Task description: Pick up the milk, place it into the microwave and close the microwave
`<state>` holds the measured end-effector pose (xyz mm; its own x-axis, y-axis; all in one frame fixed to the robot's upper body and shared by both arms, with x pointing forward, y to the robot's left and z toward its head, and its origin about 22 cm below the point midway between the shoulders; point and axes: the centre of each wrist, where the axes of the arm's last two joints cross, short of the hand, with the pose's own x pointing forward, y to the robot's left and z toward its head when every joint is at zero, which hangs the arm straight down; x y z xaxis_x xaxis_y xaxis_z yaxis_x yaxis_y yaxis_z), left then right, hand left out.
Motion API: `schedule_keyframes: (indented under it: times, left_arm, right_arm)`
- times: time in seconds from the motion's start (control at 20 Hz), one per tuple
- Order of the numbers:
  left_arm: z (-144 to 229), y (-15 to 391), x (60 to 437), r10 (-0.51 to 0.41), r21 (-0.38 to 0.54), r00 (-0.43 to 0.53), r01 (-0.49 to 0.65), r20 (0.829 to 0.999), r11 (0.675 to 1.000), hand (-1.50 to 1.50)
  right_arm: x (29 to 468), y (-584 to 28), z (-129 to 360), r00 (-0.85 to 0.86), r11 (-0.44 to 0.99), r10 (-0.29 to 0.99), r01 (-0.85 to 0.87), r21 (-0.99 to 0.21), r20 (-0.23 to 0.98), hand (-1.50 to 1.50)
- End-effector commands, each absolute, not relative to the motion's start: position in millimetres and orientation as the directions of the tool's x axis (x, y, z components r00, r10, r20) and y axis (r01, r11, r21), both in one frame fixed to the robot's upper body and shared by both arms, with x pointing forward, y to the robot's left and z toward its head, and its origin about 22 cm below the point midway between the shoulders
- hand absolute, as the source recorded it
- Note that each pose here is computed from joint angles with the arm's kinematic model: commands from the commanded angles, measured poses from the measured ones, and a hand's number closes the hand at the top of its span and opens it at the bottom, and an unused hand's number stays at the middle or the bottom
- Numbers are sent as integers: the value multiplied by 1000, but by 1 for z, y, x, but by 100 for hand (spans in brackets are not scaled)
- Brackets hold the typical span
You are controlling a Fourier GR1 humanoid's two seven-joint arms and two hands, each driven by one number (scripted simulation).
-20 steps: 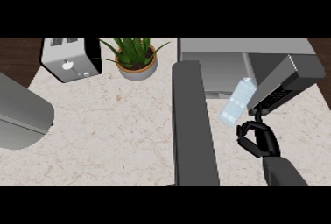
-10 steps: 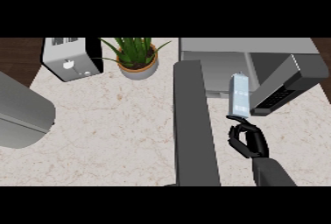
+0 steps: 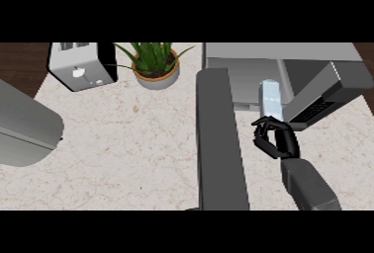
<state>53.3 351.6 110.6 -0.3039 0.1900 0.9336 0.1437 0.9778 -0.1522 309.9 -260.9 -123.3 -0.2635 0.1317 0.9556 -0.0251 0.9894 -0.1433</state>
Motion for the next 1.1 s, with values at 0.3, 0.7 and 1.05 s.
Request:
schedule_keyframes:
  times: [0.3,0.7,1.05]
  left_arm:
    - [113,353,67,187,-133,-355,171,916,976,-150]
    - [115,360,79,182,-123,-341,188,922,975,-150]
    - [125,352,80,201,-116,-359,244,911,963,-150]
  right_arm:
    - [382,-254,-52,-300,975,216,8,-224,929,150]
    - [405,-291,-10,-274,962,269,33,-270,923,150]
    - [415,-291,7,-260,882,471,173,-439,843,150]
